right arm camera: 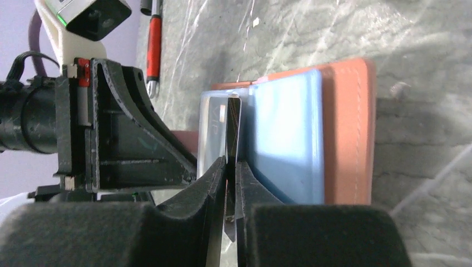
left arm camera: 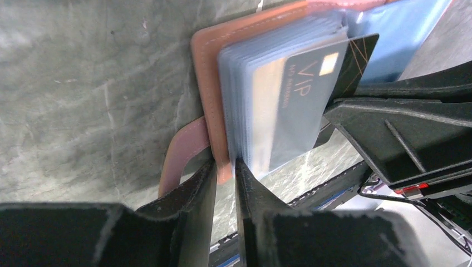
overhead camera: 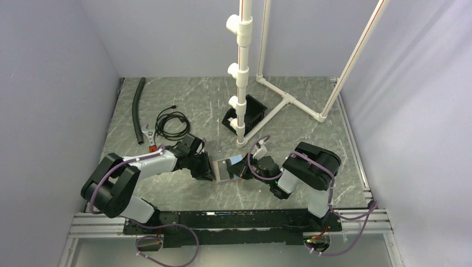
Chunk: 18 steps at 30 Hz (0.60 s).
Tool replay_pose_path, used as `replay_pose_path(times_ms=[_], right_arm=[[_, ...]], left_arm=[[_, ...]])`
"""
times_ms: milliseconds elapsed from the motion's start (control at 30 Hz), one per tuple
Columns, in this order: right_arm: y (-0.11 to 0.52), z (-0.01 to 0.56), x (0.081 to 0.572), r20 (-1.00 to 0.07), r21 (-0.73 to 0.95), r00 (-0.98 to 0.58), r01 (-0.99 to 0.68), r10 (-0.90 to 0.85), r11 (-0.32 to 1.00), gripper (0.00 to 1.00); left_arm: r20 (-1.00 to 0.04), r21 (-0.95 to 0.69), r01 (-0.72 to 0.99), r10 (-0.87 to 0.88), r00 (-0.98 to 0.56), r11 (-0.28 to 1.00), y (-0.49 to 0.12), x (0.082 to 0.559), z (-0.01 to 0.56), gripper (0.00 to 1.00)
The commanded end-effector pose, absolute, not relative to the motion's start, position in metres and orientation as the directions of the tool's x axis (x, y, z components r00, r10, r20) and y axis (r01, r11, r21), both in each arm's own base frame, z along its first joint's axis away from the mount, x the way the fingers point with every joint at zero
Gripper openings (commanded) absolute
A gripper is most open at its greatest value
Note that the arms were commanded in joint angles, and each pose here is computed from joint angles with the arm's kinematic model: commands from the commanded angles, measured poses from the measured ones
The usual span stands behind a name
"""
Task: Put the credit cards into the card holder
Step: Insert the credit card into the card holder.
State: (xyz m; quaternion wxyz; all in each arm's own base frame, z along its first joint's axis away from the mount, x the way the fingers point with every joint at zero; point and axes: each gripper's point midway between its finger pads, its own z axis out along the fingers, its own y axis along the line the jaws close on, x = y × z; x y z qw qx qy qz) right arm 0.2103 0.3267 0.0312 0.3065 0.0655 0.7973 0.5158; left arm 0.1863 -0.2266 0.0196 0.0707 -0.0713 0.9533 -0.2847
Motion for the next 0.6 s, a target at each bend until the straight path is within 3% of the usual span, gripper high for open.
replay_pose_path(times_ms=[0, 167, 433, 567], right_arm=[[0.347, 0.035, 0.202, -0.505, 0.804, -0.801, -0.299, 0.323, 0.515, 0.13], [0.343, 0.026, 0.193, -0.497, 0.779, -0.823, -0.284, 0.274, 0.560, 0.23], [0.317, 0.031, 0.193, -0.577, 0.619, -0.806, -0.330, 0.128, 0.713, 0.52], [0.318, 0.043, 0.198, -0.617, 0.566, -0.784, -0.387, 0.063, 0.728, 0.57]], left_arm=[[-0.120, -0.601, -0.060, -0.164, -0.979, 0.797, -0.244, 0.188, 0.027, 0.24], [-0.137, -0.563, -0.067, -0.173, -0.975, 0.824, -0.231, 0.185, 0.028, 0.28], [-0.188, -0.494, -0.062, -0.176, -0.966, 0.867, -0.205, 0.182, 0.034, 0.35], [-0.196, -0.490, -0.052, -0.168, -0.966, 0.870, -0.205, 0.187, 0.035, 0.33]])
